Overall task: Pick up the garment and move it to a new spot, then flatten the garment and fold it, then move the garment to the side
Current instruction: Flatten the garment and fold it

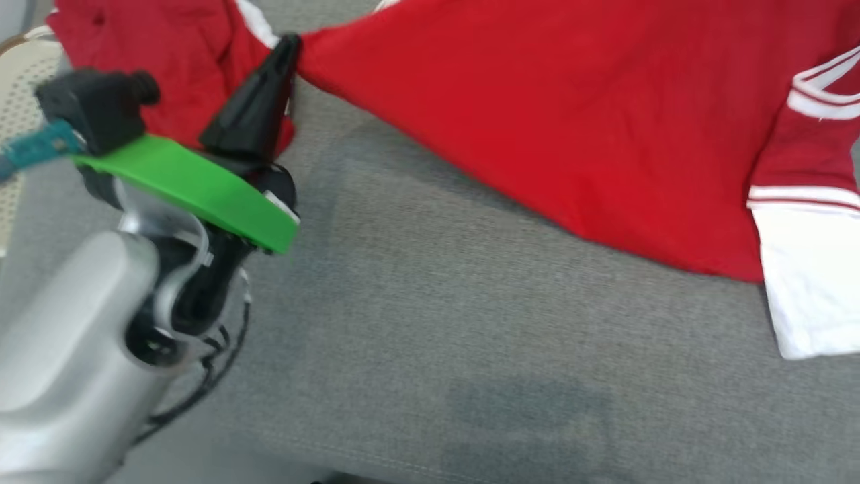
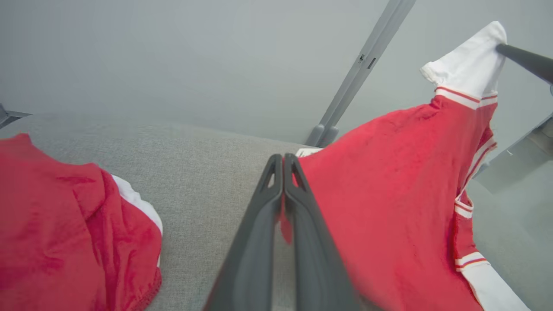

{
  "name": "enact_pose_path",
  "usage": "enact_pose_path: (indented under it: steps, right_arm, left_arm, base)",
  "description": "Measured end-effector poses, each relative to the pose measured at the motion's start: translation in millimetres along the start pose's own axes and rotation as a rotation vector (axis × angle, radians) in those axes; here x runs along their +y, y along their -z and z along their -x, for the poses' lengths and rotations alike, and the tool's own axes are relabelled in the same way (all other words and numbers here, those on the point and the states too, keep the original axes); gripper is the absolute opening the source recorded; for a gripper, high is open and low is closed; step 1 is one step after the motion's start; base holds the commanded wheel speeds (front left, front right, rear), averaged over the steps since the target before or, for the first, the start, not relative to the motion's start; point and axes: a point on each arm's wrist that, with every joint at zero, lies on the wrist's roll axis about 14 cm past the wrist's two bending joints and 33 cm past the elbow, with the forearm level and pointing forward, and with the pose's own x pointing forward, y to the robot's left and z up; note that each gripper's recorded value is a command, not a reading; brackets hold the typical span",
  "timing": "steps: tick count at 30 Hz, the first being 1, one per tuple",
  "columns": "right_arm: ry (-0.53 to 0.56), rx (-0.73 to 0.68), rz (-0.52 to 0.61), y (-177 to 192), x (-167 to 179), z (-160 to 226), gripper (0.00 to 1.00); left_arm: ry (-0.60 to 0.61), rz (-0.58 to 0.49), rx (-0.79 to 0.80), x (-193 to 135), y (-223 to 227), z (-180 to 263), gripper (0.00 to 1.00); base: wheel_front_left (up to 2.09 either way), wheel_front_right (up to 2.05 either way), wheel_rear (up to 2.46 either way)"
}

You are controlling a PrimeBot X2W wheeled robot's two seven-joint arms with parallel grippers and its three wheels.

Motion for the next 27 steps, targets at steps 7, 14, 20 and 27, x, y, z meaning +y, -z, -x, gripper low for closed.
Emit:
enact_pose_path:
  steps: [7, 14, 20, 27]
  right_arm:
    - [0.156, -0.098, 0.003, -45.3, -46.7, 16.4, 0.00]
    - [0.286, -0.308, 0.024, -88.2, -69.1, -3.2, 0.00]
    - [0.361, -0.539, 0.045, -137.7, -78.7, -7.1, 0.00]
    - [0.334, -0.658, 0.140, -169.1, -59.3, -20.4, 0.00]
  left_arm:
    - [0.101, -0.099, -0.016, -25.8, -58.6, -56.0, 0.00]
    - [0.074, -0.162, -0.090, -23.9, -108.9, -127.9, 0.00]
    - [0.112, -0.285, -0.275, -48.4, -158.6, -169.8, 0.00]
    - [0.185, -0.389, -0.548, -75.9, -203.1, -181.1, 0.00]
  base:
    - [0.00, 0.00, 0.00]
    - [0.00, 0.00, 0.00]
    - [0.00, 0.00, 0.00]
    - [0.00, 0.00, 0.00]
